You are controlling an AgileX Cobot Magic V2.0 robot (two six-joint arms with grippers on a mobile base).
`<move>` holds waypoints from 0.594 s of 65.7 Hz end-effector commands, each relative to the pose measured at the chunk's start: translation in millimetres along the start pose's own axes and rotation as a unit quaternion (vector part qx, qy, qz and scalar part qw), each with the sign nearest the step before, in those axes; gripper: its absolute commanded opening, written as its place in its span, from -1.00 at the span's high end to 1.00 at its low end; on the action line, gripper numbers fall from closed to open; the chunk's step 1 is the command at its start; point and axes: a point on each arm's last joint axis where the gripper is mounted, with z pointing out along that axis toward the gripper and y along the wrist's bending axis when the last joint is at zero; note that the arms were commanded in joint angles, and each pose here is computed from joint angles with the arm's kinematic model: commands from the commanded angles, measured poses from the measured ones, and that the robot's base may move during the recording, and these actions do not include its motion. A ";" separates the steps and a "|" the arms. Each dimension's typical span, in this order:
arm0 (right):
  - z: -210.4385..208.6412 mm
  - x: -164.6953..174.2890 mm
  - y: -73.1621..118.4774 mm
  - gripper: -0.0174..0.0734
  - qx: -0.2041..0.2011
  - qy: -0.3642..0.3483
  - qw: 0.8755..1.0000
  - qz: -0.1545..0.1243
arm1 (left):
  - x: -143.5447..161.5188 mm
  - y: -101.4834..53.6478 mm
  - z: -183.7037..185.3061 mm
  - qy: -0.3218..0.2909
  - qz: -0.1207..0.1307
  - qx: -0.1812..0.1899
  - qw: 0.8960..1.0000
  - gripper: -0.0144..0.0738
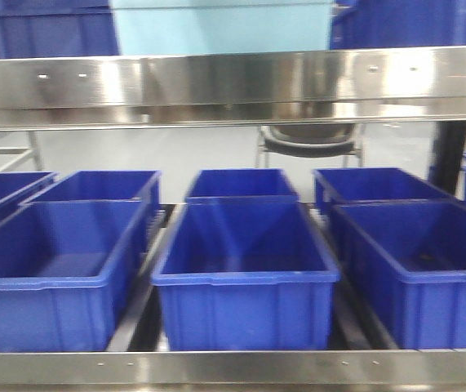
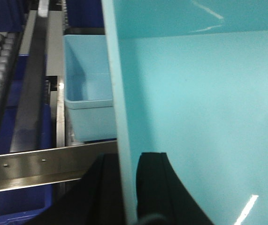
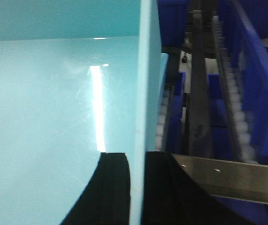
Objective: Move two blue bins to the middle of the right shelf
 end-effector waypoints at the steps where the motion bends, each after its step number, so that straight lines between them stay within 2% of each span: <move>1: -11.3 -11.5 2.2 0.95 -0.009 -0.046 0.999 0.005 | -6.2 -1.7 -6.0 -0.023 0.000 0.011 1.000 0.92; 39: -11.3 -11.5 2.2 0.95 -0.009 -0.046 0.999 0.005 | -6.2 -1.7 -6.0 -0.023 0.000 0.011 1.000 0.92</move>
